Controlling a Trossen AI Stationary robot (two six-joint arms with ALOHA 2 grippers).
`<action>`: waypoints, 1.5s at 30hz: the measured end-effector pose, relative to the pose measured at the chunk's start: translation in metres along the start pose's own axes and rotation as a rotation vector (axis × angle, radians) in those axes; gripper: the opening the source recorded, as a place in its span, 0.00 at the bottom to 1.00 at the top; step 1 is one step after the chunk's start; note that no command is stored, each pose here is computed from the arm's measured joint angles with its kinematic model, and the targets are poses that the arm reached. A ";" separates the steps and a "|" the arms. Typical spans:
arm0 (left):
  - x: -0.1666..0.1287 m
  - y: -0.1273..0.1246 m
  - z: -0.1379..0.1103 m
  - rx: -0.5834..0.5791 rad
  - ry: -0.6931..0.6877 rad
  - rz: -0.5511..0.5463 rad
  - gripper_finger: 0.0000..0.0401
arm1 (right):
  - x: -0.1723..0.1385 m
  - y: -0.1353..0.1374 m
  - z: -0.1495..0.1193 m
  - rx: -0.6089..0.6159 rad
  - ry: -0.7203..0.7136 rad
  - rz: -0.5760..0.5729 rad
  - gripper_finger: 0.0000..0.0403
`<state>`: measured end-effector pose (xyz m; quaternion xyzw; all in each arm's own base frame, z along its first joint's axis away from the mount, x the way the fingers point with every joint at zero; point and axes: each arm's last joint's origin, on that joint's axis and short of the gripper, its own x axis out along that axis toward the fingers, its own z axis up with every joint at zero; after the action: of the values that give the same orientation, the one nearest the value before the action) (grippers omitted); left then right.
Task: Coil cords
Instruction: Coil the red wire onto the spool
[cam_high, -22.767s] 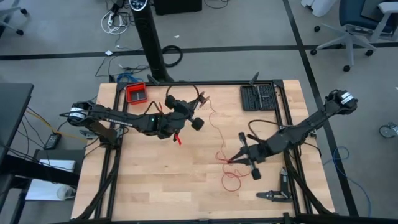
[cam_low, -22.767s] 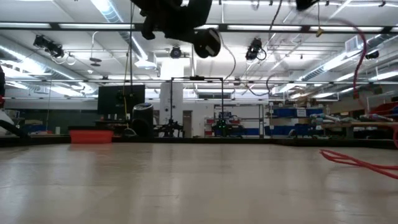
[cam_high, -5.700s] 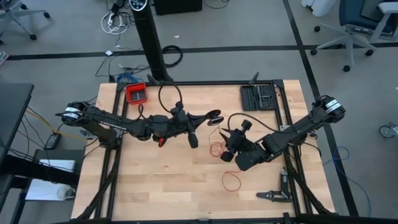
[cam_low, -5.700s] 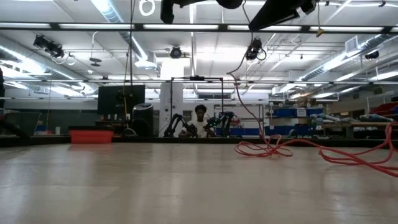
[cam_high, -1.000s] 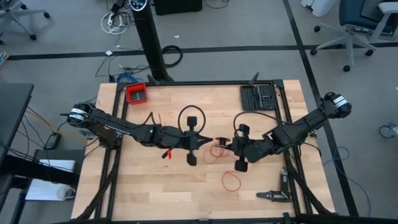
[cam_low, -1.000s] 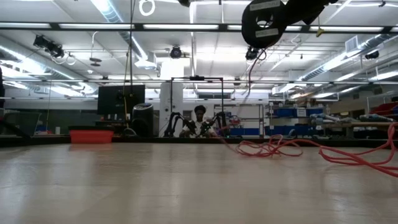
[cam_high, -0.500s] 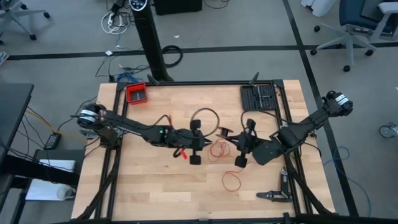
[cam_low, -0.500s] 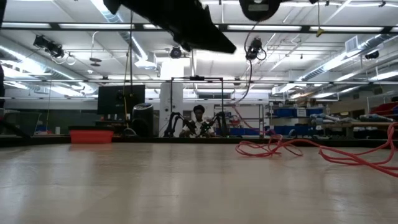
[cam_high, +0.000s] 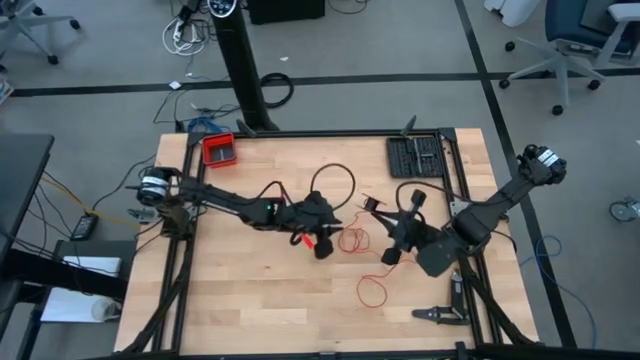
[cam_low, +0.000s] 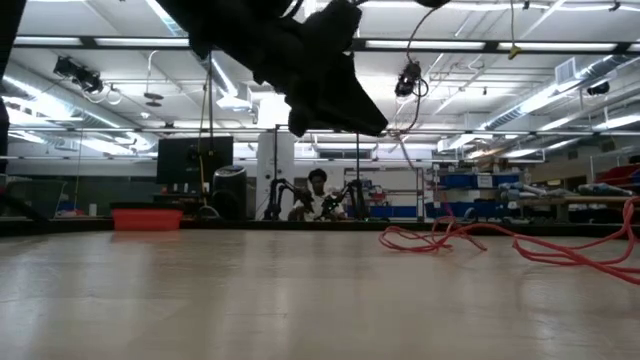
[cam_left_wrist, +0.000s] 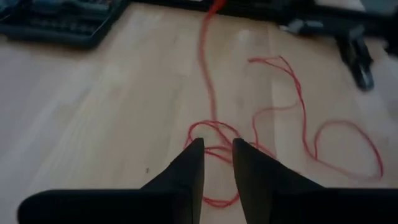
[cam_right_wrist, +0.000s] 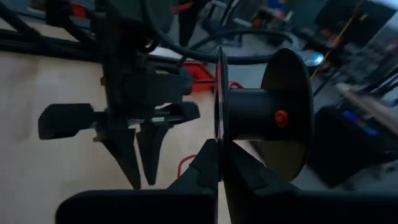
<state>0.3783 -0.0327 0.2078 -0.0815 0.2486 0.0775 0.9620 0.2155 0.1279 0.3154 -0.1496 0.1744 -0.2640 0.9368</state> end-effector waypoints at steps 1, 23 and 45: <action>0.000 0.002 0.002 -0.038 -0.013 0.002 0.22 | -0.001 0.000 0.000 -0.012 -0.008 -0.016 0.01; -0.001 -0.006 0.009 -0.486 -0.050 -0.120 0.22 | 0.000 0.002 0.003 -0.087 -0.037 -0.119 0.01; 0.020 -0.019 -0.008 -0.563 -0.018 -0.233 0.22 | -0.003 0.004 0.003 -0.091 -0.041 -0.098 0.01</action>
<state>0.3954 -0.0508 0.1934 -0.3720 0.1977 0.0331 0.9063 0.2161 0.1330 0.3172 -0.2056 0.1593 -0.2982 0.9184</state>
